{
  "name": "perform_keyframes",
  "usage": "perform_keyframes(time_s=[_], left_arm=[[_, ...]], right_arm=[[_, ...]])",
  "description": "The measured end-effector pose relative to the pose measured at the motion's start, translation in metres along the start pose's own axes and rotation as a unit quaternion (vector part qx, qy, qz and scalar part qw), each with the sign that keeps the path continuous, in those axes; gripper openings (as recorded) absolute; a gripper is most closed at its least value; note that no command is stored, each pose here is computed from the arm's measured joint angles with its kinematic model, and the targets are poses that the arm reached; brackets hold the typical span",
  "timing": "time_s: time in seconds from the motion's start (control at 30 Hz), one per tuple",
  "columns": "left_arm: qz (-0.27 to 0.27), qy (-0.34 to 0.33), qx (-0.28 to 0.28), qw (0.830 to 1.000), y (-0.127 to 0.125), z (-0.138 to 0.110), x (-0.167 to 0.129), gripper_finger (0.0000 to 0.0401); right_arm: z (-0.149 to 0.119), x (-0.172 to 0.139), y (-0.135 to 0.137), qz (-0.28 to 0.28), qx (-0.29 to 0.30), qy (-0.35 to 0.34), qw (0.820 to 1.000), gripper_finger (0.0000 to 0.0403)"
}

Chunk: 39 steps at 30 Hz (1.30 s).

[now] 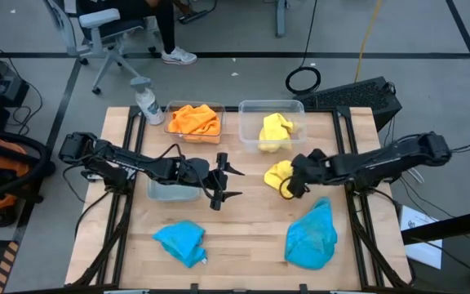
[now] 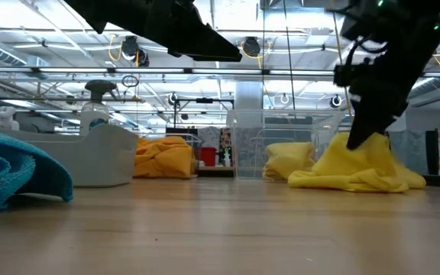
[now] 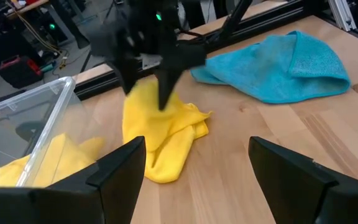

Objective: Sort microfiber towel by color & place in baskets
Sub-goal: Put the right yellow towel into the right transparent bin

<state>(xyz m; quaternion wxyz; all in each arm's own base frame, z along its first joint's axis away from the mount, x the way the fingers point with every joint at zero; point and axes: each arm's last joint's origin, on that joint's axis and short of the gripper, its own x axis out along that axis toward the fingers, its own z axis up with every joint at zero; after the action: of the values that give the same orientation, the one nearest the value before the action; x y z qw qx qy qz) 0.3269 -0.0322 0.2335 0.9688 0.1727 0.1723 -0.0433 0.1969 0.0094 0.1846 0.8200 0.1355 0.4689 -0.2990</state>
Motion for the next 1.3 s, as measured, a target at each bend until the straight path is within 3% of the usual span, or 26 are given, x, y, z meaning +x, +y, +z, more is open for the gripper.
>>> perform_keyframes(time_s=[0.4, 0.53, 0.77, 0.83, 1.07, 1.3], left_arm=[[0.0, 0.0, 0.0, 1.0, 0.0, 0.0, 0.0, 0.029], [0.0, 0.0, 0.0, 1.0, 0.0, 0.0, 0.0, 0.029], [0.0, 0.0, 0.0, 1.0, 0.0, 0.0, 0.0, 0.029], [0.001, -0.002, 0.0, 1.0, 0.0, 0.0, 0.0, 0.029], [-0.001, -0.036, -0.002, 0.999, 0.001, 0.006, 0.0, 0.029], [-0.022, -0.085, -0.002, 0.996, -0.002, 0.006, 0.012, 0.029]], right_arm=[[-0.011, 0.064, 0.033, 0.035, -0.06, 0.102, 0.992, 0.0253], [-0.009, 0.07, 0.036, 0.048, -0.062, 0.102, 0.992, 0.0193], [-0.008, 0.061, 0.033, 0.065, -0.073, 0.094, 0.991, 0.0042], [-0.006, 0.055, 0.032, 0.071, -0.078, 0.086, 0.991, 0.0017], [0.004, 0.028, 0.028, 0.111, -0.067, 0.029, 0.991, 0.0038], [0.01, -0.002, 0.036, 0.176, -0.133, -0.064, 0.973, 0.0018]])
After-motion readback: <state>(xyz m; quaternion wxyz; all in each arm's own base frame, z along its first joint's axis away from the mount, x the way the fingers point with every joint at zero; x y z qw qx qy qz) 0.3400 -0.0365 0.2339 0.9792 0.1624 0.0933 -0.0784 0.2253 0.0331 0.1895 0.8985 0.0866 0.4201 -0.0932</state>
